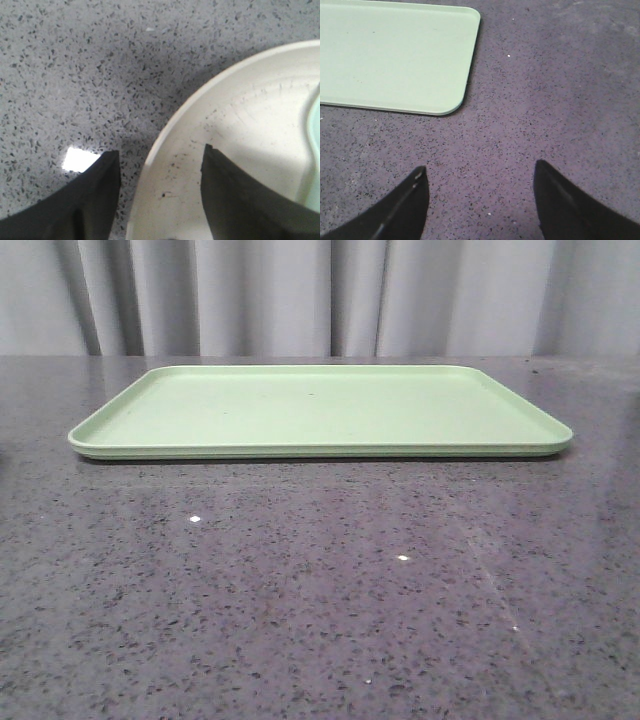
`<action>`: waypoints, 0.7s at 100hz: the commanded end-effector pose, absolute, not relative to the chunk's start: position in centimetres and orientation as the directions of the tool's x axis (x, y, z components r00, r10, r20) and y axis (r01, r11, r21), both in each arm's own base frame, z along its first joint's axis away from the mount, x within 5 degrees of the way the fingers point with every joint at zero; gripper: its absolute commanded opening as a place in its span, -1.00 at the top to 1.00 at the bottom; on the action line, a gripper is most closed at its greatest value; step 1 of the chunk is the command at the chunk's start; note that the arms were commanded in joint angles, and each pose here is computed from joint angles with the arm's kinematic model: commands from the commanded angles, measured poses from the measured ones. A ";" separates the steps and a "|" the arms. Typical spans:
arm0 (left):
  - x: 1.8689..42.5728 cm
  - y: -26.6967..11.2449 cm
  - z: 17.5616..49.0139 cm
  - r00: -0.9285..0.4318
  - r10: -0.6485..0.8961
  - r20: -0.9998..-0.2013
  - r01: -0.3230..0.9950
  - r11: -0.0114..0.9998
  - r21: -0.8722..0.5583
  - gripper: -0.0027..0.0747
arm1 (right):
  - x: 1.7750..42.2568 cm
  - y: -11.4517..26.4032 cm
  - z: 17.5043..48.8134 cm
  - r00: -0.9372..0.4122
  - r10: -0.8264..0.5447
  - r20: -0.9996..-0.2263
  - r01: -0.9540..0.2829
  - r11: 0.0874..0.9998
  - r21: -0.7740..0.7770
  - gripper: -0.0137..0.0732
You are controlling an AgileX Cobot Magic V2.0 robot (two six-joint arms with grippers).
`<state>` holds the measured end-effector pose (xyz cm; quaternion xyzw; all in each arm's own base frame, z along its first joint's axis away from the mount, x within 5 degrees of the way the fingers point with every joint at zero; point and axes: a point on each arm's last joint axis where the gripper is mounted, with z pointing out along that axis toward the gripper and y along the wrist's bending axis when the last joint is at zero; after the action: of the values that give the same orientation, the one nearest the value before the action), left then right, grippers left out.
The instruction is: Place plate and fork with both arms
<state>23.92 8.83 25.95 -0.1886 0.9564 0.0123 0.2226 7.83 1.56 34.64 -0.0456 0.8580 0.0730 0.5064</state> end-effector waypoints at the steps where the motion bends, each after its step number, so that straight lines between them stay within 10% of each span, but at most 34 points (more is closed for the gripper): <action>1: 24.1 8.9 27.2 -0.798 -0.353 -0.489 -0.368 0.927 -0.070 0.13 | 8.2 1.6 36.1 -0.407 0.007 -0.913 -0.155 0.985 0.077 -0.39; 70: 24.1 8.9 27.2 -0.802 -0.352 -0.483 -0.366 0.928 -0.069 0.98 | 8.2 1.6 36.1 -0.408 0.007 -0.913 -0.155 0.985 0.077 -0.39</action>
<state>23.83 8.74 25.90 -0.1896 0.9577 0.0081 0.2163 7.83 1.56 34.64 -0.0456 0.8580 0.0730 0.5064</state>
